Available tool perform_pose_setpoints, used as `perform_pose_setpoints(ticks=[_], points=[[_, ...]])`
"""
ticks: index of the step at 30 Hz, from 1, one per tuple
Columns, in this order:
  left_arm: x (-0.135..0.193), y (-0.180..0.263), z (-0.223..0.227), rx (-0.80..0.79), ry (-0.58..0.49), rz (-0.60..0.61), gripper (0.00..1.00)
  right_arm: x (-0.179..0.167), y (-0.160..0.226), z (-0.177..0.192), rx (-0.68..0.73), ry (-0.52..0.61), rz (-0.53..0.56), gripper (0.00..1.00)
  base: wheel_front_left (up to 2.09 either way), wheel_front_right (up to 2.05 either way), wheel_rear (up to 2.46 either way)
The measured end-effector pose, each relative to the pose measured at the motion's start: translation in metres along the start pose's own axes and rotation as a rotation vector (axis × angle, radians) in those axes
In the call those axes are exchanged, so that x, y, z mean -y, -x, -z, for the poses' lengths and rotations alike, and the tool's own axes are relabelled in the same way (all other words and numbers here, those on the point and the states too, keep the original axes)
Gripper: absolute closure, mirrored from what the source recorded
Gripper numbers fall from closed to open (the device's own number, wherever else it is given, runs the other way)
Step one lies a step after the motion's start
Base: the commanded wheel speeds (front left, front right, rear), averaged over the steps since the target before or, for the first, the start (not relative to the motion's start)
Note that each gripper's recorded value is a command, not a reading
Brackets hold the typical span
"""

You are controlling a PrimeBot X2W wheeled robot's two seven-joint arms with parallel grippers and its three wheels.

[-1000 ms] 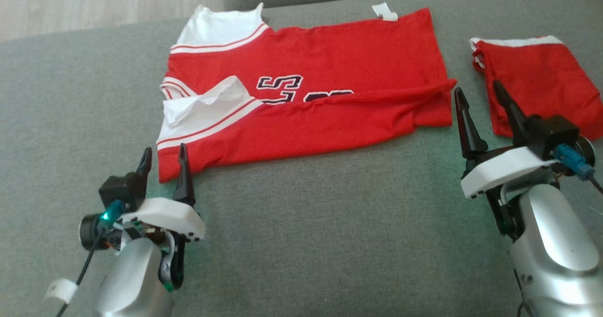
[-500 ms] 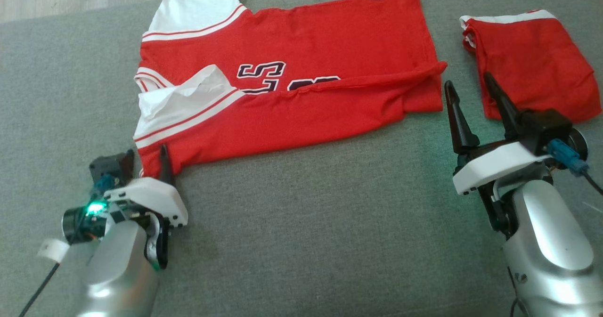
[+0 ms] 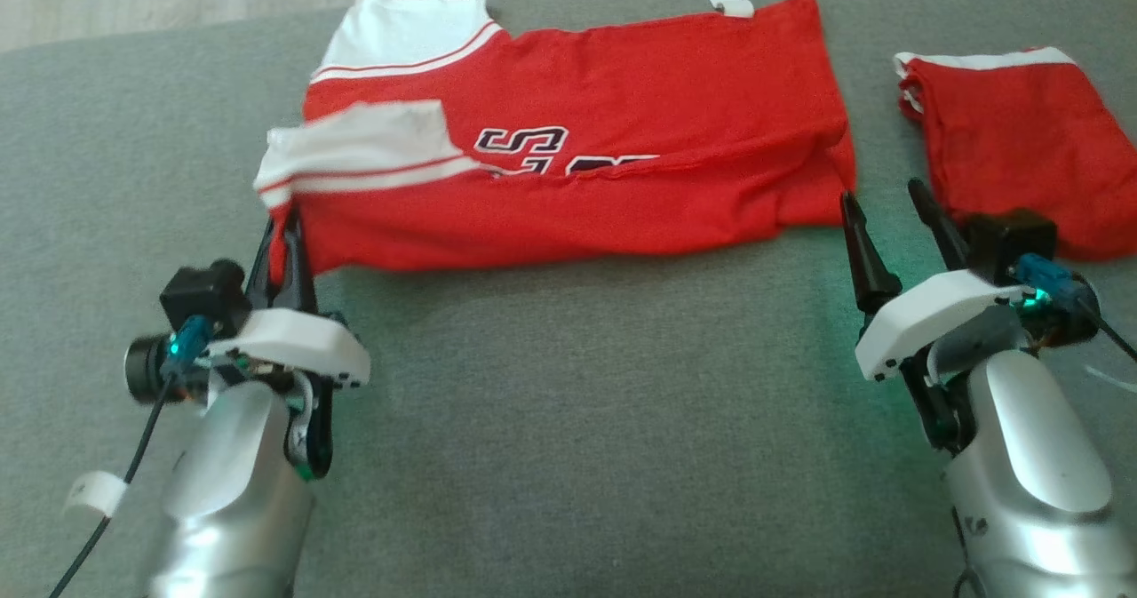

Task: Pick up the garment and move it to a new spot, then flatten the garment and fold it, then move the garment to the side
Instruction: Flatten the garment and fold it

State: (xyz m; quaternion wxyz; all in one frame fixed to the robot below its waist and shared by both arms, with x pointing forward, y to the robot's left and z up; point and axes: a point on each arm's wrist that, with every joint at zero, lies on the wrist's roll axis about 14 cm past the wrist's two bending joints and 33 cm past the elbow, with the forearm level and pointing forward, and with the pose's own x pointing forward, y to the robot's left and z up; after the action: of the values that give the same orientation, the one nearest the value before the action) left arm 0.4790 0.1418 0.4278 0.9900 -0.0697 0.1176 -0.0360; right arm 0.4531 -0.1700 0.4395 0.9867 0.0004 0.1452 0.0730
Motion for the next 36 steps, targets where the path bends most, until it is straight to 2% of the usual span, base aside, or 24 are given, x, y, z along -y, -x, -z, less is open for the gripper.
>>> perform_pose_setpoints(ticks=[8,12,17,24,25,26,27,36], points=[[0.013,0.006,-0.038,0.131,-0.015,0.056,1.00,-0.004,-0.005,0.036,-0.178,-0.070,0.028,0.00,0.00,0.00,0.00],[0.014,0.009,-0.034,0.125,-0.018,0.063,1.00,0.004,-0.012,0.037,-0.207,-0.105,0.053,0.00,0.00,0.00,0.00],[0.015,0.011,-0.023,0.099,-0.027,0.075,1.00,-0.002,-0.029,0.047,-0.278,-0.215,0.046,0.00,0.00,0.00,0.00],[0.014,0.012,-0.012,0.073,-0.034,0.078,1.00,-0.008,-0.048,0.058,-0.349,-0.253,0.043,0.00,0.00,0.00,0.00],[0.013,0.013,-0.010,0.070,-0.035,0.076,1.00,-0.010,-0.052,0.057,-0.354,-0.250,0.036,0.19,0.00,0.00,0.00],[0.012,0.013,-0.009,0.066,-0.036,0.073,1.00,-0.013,-0.055,0.056,-0.359,-0.233,0.027,0.93,0.00,0.00,0.00],[0.011,0.013,-0.008,0.061,-0.037,0.070,1.00,-0.015,-0.057,0.053,-0.354,-0.206,0.017,1.00,0.00,0.00,0.00],[0.006,0.020,-0.013,0.064,-0.058,0.061,1.00,-0.008,-0.051,0.026,-0.260,-0.059,0.021,1.00,0.00,0.00,0.00]])
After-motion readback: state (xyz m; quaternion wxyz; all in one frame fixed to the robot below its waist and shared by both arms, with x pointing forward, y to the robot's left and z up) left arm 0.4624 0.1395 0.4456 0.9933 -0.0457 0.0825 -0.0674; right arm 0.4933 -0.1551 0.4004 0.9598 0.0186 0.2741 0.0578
